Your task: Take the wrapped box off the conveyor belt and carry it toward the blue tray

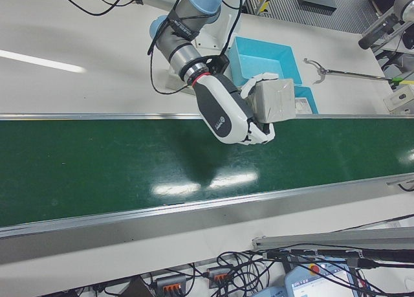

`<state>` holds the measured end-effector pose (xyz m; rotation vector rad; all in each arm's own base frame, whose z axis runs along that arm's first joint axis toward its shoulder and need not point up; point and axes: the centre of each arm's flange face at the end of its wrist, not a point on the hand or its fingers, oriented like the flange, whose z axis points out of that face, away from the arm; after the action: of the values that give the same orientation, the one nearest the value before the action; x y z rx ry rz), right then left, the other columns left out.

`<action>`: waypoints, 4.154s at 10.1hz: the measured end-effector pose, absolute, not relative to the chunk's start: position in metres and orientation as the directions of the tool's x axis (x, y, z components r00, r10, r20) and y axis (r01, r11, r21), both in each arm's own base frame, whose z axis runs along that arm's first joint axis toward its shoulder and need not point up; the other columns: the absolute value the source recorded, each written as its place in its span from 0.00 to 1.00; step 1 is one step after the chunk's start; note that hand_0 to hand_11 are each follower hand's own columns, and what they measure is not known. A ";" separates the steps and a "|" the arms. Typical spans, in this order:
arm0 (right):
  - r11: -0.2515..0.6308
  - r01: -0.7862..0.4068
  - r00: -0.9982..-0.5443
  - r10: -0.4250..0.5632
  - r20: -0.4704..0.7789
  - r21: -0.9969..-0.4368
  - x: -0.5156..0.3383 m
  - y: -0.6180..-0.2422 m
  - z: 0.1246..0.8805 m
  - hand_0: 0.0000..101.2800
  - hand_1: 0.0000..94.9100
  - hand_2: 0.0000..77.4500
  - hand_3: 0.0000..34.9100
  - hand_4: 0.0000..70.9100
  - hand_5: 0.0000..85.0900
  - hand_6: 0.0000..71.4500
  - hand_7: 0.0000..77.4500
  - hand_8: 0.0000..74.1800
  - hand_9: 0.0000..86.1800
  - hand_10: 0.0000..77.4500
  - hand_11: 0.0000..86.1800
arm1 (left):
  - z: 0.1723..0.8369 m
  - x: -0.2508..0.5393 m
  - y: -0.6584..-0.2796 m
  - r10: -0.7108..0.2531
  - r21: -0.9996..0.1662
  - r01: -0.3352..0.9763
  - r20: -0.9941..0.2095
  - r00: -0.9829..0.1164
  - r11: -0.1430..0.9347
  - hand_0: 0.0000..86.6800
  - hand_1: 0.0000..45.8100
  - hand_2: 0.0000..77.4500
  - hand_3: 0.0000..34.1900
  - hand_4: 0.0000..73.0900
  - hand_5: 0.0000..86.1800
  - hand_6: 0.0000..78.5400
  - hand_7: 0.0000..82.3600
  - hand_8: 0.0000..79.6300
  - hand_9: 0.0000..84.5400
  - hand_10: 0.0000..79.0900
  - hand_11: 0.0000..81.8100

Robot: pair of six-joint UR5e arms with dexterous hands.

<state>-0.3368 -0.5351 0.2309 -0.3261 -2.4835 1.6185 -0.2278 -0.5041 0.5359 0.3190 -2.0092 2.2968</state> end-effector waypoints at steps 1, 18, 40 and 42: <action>0.399 0.124 -0.959 0.282 -0.007 -0.908 -0.354 -0.524 0.214 0.42 0.00 0.44 0.00 0.23 0.81 0.56 0.67 0.76 0.76 0.56 0.73 | 0.536 -0.228 -0.504 -0.081 -0.971 -0.191 0.203 -0.976 -0.141 0.00 0.00 0.01 0.00 0.00 0.01 0.00 0.00 0.00 0.00 0.01 0.00; 0.424 0.180 -0.948 0.317 -0.040 -0.887 -0.544 -0.331 0.132 0.44 0.00 0.40 0.00 0.25 0.81 0.55 0.74 0.82 0.81 0.51 0.63 | 0.536 -0.228 -0.504 -0.081 -0.971 -0.191 0.203 -0.976 -0.141 0.00 0.00 0.01 0.00 0.00 0.01 0.00 0.00 0.00 0.00 0.01 0.00; 0.426 0.173 -0.949 0.312 -0.035 -0.888 -0.538 -0.339 0.133 0.47 0.16 0.20 0.88 0.00 0.07 0.00 0.09 0.00 0.02 0.01 0.03 | 0.536 -0.228 -0.504 -0.081 -0.971 -0.191 0.203 -0.976 -0.141 0.00 0.00 0.01 0.00 0.00 0.01 0.00 0.00 0.00 0.00 0.00 0.00; 0.426 0.173 -0.949 0.312 -0.035 -0.888 -0.538 -0.339 0.133 0.47 0.16 0.20 0.88 0.00 0.07 0.00 0.09 0.00 0.02 0.01 0.03 | 0.536 -0.228 -0.504 -0.081 -0.971 -0.191 0.203 -0.976 -0.141 0.00 0.00 0.01 0.00 0.00 0.01 0.00 0.01 0.00 0.00 0.00 0.00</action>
<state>-0.5380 -0.3387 0.1330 -0.4343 -2.5361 1.5549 -0.2278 -0.5041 0.5359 0.3189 -2.0092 2.2968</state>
